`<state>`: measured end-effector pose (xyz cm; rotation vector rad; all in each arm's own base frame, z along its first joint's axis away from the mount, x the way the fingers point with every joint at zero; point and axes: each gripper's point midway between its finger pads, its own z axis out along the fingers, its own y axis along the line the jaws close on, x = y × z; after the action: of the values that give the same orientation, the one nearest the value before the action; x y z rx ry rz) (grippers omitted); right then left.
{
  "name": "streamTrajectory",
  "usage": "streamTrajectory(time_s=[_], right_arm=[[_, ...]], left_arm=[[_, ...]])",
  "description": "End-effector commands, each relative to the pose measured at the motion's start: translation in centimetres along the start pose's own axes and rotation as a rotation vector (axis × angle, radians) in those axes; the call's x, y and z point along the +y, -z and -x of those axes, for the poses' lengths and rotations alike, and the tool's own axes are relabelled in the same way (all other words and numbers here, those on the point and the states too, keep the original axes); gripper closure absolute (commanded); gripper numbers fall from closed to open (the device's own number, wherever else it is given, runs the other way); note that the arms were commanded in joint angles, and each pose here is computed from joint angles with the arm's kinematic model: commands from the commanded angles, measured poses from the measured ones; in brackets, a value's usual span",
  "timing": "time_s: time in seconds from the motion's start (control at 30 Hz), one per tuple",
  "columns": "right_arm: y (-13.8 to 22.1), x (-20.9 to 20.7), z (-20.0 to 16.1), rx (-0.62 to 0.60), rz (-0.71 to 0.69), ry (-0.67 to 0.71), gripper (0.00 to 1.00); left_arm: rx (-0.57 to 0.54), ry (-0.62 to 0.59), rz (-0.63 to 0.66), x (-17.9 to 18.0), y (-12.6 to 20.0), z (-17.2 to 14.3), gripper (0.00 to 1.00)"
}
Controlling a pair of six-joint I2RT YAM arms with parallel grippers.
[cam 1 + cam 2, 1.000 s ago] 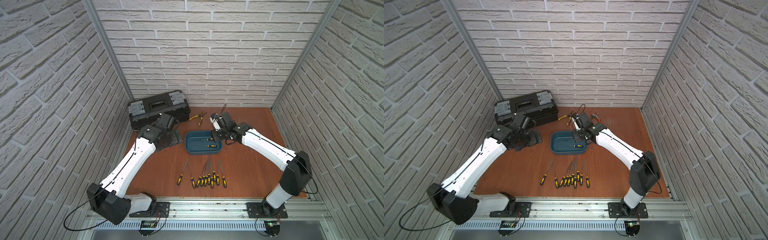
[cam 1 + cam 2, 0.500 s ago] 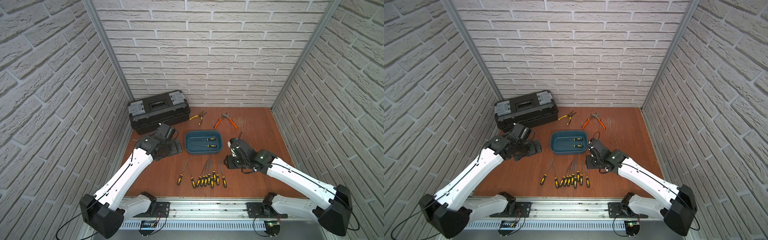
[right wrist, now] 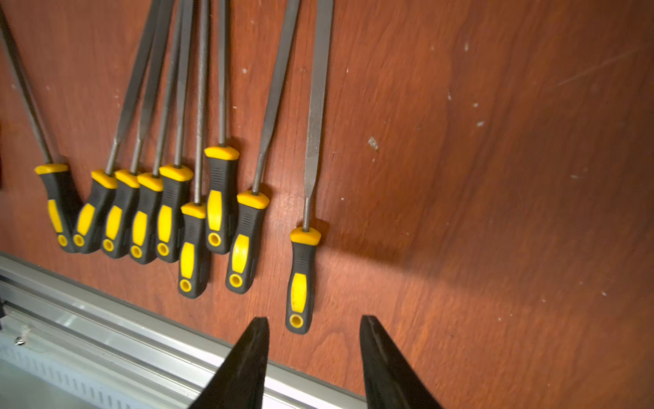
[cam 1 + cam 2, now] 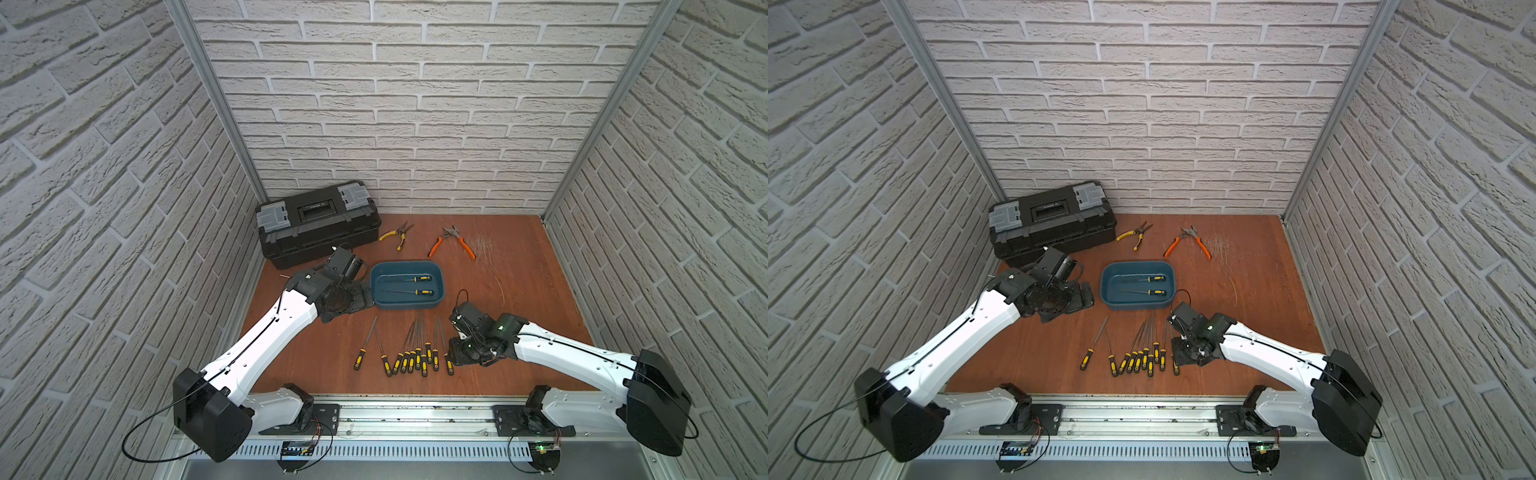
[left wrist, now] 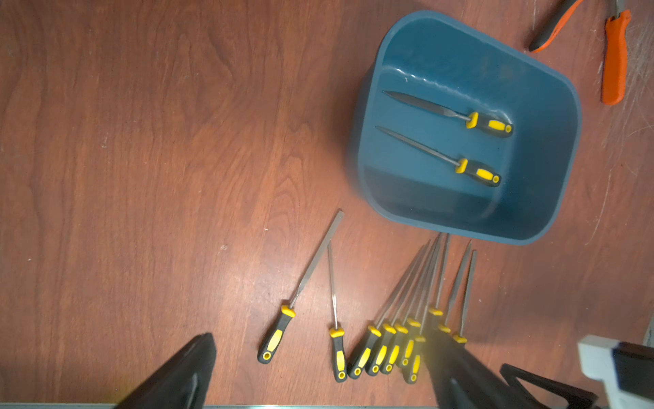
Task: Put the file tool into the storage box
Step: Pick up the file tool from the center of the board.
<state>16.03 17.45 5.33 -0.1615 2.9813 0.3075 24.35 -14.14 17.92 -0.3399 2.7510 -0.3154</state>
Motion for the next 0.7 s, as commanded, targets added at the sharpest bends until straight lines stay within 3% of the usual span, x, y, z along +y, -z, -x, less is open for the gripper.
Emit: streamTrajectory(time_s=[0.0,0.67], right_arm=[[-0.1,1.1,0.6,-0.009,0.02,0.048,0.54],[-3.3,1.1,0.1,0.069,-0.051,0.108,0.54]], left_arm=[[-0.054,0.001,-0.024,-1.3,0.9,1.3,0.02],[-0.068,-0.014,0.027,-1.4,1.6,0.4,0.02]])
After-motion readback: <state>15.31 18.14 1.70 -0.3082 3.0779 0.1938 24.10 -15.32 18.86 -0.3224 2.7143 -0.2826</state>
